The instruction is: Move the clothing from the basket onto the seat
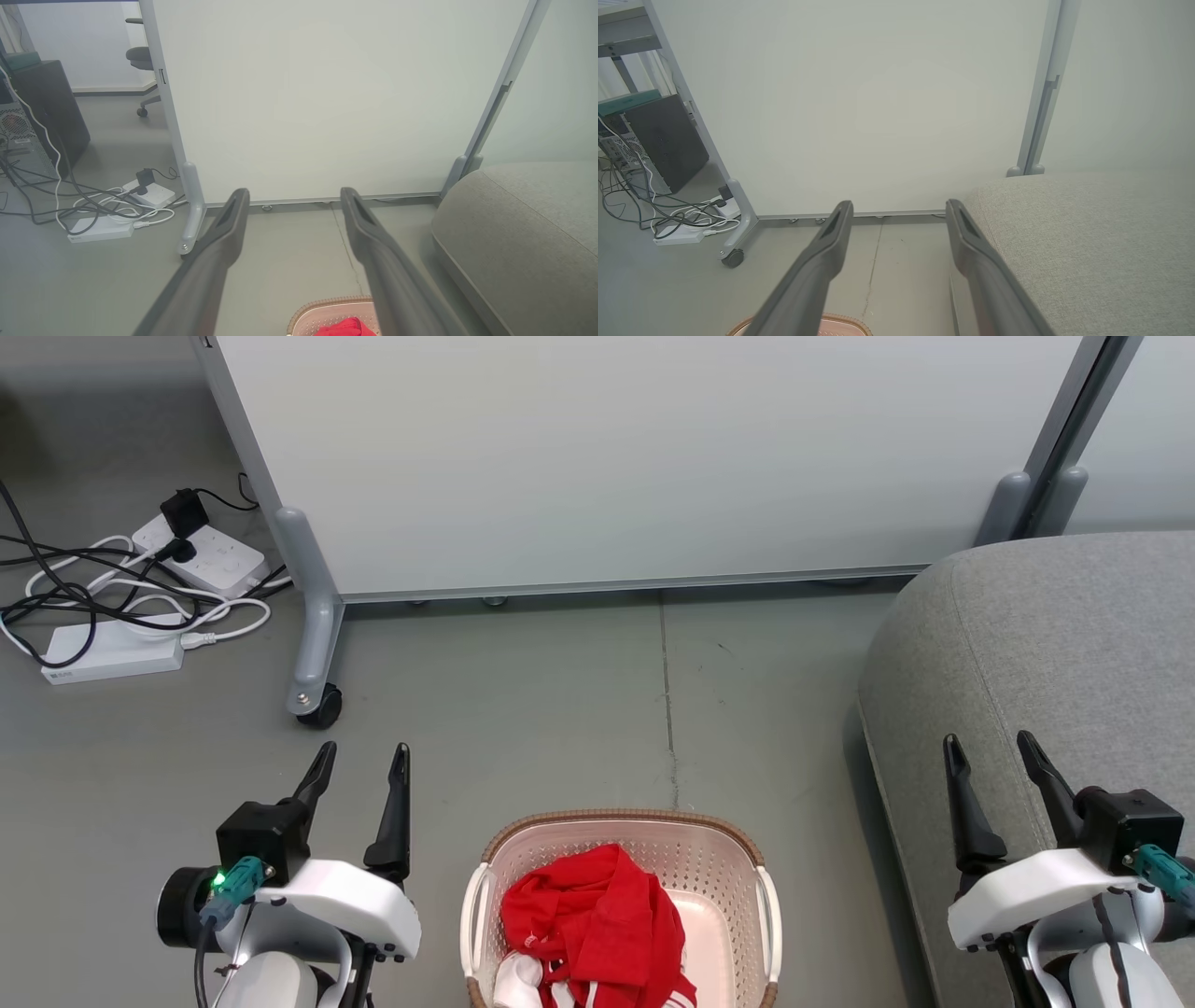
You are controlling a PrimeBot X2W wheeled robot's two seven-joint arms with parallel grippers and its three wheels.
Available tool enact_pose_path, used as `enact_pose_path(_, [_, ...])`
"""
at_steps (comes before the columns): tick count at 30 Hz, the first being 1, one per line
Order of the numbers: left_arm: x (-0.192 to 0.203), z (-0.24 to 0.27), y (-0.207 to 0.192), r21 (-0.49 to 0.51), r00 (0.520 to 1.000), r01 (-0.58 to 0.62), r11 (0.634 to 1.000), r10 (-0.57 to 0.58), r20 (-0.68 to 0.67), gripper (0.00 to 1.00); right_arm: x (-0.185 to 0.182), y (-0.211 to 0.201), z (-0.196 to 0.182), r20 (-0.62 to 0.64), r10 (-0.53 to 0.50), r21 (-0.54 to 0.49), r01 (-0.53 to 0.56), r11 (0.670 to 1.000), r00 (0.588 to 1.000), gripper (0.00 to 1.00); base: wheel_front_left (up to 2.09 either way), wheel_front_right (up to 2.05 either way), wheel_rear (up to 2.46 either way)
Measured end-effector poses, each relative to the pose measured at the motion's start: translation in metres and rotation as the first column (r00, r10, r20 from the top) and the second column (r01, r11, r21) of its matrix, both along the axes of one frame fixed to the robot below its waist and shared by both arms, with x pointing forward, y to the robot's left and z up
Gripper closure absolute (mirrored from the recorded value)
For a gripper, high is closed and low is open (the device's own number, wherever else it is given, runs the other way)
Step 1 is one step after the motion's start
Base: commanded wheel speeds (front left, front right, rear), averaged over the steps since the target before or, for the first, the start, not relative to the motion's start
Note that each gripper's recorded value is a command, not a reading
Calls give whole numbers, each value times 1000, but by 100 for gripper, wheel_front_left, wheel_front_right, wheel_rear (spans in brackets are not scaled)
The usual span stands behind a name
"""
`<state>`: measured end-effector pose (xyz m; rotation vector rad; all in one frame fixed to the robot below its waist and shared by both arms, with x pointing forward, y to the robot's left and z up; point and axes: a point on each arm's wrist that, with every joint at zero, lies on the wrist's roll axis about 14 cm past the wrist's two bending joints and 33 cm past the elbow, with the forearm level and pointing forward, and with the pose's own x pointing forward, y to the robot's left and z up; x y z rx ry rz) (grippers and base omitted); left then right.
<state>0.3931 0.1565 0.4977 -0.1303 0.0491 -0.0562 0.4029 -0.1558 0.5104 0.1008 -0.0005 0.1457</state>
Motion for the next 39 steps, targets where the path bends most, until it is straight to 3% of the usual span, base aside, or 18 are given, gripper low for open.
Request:
enact_pose_path(24, [7,-3,0,9,1000,-9,1000,9,-9,0,7,-2,-1,-10,-11,21,11,1000,1000,0,0,0,0])
enact_pose_path(32, [44,-4,-44,20,993,120,993,-120,1,0,34,-1,6,19,-3,15,3,1000,1000,0,0,0,0])
enact_pose_path(39, [78,-49,-101,19,952,293,956,-290,-99,0,67,-2,2,40,0,9,0,1000,999,0,0,0,0])
